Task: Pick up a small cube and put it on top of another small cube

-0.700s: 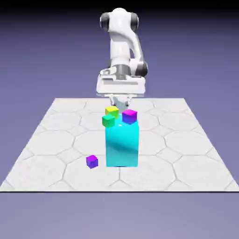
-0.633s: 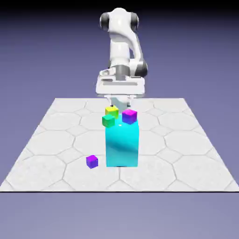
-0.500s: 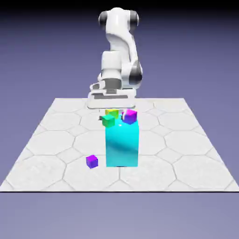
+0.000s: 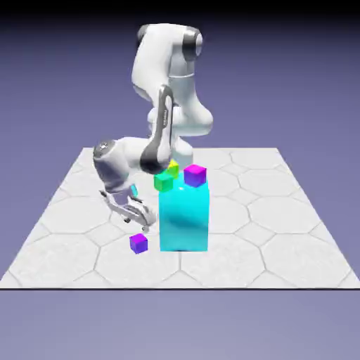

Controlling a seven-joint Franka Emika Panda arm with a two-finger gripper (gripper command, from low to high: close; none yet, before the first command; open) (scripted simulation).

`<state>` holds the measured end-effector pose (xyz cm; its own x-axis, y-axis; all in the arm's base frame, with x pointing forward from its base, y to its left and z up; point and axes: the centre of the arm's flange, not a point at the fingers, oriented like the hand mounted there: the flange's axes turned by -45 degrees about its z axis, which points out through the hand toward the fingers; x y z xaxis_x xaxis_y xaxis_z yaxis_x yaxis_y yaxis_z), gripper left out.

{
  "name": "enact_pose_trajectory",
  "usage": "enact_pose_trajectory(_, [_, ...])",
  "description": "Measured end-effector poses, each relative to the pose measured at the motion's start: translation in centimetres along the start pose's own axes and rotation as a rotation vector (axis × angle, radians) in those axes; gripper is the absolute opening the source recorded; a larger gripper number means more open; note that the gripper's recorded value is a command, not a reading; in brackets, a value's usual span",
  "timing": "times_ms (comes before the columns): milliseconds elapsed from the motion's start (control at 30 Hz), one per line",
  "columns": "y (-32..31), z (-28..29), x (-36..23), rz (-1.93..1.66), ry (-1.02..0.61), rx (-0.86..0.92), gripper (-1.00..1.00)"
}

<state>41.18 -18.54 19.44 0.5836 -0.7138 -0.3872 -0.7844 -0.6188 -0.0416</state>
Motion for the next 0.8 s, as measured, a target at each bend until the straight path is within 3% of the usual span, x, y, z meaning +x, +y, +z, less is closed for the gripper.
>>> enact_pose_trajectory(67, [1.6,1.6,1.2,0.082,-0.08,-0.007,0.0])
enact_pose_trajectory(200, [1.6,7.0,1.5,0.081,-0.08,-0.006,0.0])
enact_pose_trajectory(233, [1.7,8.5,1.5,0.083,-0.08,-0.007,-1.0])
enact_pose_trajectory(300, [1.7,8.5,1.5,0.083,-0.08,-0.006,-1.0])
enact_pose_trajectory(433, [1.1,1.8,1.0,0.07,-0.082,-0.006,-1.0])
enact_pose_trajectory(633, [-10.4,2.8,-4.5,-0.418,-0.102,-0.066,-1.0])
enact_pose_trajectory(800, [-14.6,-2.6,-11.4,-0.662,-0.111,-0.117,-1.0])
